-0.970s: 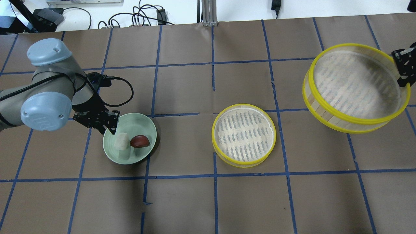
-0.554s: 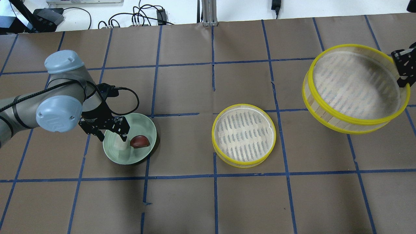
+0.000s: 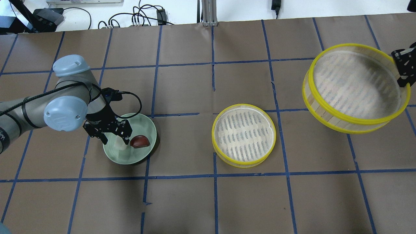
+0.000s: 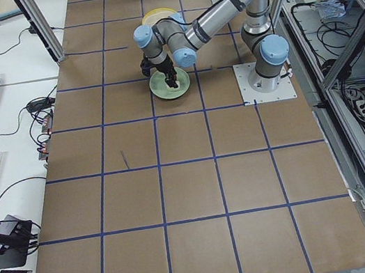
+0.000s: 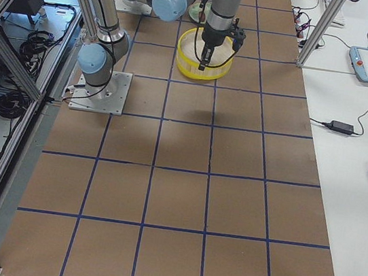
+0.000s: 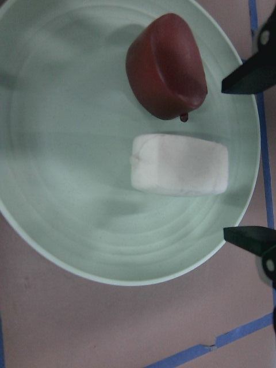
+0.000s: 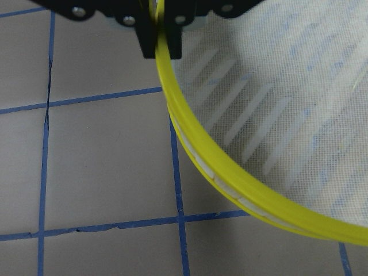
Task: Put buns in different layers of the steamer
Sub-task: 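Lower the left gripper into the bowl and grasp the white bun, then lift the white bun and carry it over the bottom steamer tier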
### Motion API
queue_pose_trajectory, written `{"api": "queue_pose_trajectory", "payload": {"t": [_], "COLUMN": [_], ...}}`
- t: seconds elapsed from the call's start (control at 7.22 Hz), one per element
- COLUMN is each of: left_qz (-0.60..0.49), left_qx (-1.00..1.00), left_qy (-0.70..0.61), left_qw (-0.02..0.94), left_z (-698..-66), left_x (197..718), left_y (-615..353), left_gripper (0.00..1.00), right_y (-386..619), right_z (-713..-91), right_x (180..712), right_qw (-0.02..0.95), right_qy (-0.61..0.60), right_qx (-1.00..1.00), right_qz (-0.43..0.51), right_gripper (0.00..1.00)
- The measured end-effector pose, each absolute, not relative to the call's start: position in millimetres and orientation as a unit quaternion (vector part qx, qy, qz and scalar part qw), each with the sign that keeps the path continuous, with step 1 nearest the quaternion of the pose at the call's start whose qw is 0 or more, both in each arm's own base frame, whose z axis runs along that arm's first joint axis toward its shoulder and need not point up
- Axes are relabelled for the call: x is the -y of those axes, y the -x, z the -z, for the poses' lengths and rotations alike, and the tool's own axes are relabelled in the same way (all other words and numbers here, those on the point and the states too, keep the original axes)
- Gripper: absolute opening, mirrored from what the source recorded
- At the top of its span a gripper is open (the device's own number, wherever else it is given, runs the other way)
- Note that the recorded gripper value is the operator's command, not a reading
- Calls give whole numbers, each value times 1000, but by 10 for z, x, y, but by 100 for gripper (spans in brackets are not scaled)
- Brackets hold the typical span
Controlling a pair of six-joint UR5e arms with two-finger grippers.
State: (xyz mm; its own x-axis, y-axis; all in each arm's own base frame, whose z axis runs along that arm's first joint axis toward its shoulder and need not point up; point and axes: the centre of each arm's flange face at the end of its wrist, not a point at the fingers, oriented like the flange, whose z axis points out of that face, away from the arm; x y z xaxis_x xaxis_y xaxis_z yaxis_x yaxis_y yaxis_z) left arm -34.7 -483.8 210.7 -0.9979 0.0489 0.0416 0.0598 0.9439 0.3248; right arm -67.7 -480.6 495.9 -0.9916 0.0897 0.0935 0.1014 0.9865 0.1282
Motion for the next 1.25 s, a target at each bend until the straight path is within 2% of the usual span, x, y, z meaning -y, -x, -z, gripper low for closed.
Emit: {"api": "queue_pose_trajectory", "payload": {"t": [0.14, 0.28, 0.42, 0.55, 0.69, 1.25], "left_qz": [167, 168, 169, 170, 170, 151], "left_qx": [985, 985, 985, 985, 985, 988], "left_qy": [28, 28, 28, 27, 25, 21], "left_qw": [17, 17, 17, 17, 17, 10], "left_z": [-2054, -1997, -1950, -1925, -1917, -2067], "left_x": [4855, 4874, 4889, 4896, 4899, 4923], "left_y": [344, 340, 337, 336, 335, 320], "left_gripper": [83, 79, 50, 15, 3, 0], "right_y": [675, 674, 672, 670, 668, 668], "right_z": [-4957, -4951, -4946, -4950, -4956, -4968], "right_x": [4806, 4807, 4807, 4807, 4807, 4808], "right_qw": [44, 44, 44, 44, 44, 44], "right_qy": [48, 47, 47, 47, 47, 47], "right_qx": [996, 996, 996, 996, 996, 996], "right_qz": [67, 68, 68, 68, 67, 66], "right_gripper": [8, 8, 8, 8, 8, 8]}}
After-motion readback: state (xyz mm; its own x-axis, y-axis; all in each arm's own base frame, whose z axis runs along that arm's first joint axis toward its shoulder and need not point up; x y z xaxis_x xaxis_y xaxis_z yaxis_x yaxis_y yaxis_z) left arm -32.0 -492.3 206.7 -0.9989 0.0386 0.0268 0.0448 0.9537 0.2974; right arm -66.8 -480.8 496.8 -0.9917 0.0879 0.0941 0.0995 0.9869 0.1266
